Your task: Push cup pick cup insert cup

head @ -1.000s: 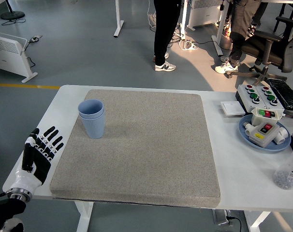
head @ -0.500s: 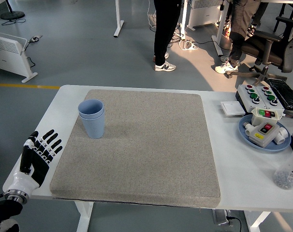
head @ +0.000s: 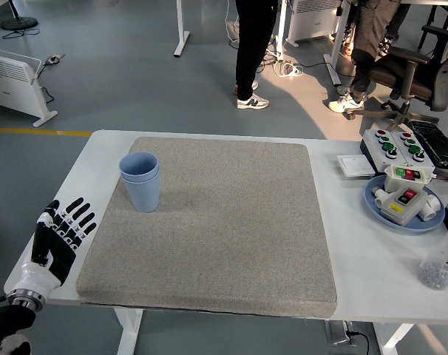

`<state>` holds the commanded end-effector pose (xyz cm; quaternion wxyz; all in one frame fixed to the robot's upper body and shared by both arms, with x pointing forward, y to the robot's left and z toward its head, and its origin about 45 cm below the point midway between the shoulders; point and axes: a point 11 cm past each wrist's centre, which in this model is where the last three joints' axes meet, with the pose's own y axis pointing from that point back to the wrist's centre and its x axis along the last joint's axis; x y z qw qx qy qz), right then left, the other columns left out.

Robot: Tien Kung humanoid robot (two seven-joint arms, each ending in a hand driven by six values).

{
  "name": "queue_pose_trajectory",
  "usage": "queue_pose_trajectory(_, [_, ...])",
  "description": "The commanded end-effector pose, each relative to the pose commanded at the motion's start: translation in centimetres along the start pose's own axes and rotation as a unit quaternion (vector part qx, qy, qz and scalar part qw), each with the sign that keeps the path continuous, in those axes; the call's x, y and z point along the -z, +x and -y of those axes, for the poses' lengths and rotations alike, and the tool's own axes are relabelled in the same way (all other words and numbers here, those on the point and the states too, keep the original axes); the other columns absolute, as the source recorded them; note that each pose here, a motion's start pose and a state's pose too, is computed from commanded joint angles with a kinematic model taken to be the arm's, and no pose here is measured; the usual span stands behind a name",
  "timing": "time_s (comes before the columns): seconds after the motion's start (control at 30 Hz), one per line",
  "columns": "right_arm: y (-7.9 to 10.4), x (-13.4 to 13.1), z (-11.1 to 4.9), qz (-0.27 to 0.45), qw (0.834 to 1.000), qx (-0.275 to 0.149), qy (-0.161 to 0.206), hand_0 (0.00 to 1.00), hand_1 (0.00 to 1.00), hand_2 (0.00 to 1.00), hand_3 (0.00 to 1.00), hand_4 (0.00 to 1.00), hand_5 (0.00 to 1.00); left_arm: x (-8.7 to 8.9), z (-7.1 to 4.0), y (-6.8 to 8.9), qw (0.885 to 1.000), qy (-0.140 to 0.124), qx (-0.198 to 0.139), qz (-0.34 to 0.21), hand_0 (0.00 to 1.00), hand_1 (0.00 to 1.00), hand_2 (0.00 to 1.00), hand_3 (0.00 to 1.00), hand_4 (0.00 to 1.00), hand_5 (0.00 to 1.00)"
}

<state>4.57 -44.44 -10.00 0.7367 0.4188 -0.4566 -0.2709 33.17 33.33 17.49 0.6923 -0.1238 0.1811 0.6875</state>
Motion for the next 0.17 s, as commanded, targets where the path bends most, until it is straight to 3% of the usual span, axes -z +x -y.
queue_pose_trajectory(0.17, [0.05, 0.12, -0.02, 0.001, 1.0, 0.0, 0.001, 0.531, 0.549, 0.503, 0.543, 0.087, 0.93, -0.06, 0.05, -0.02, 1.0, -0.001, 0.0, -0.001, 0.86, 0.862, 0.869, 0.806, 0.607, 0.998])
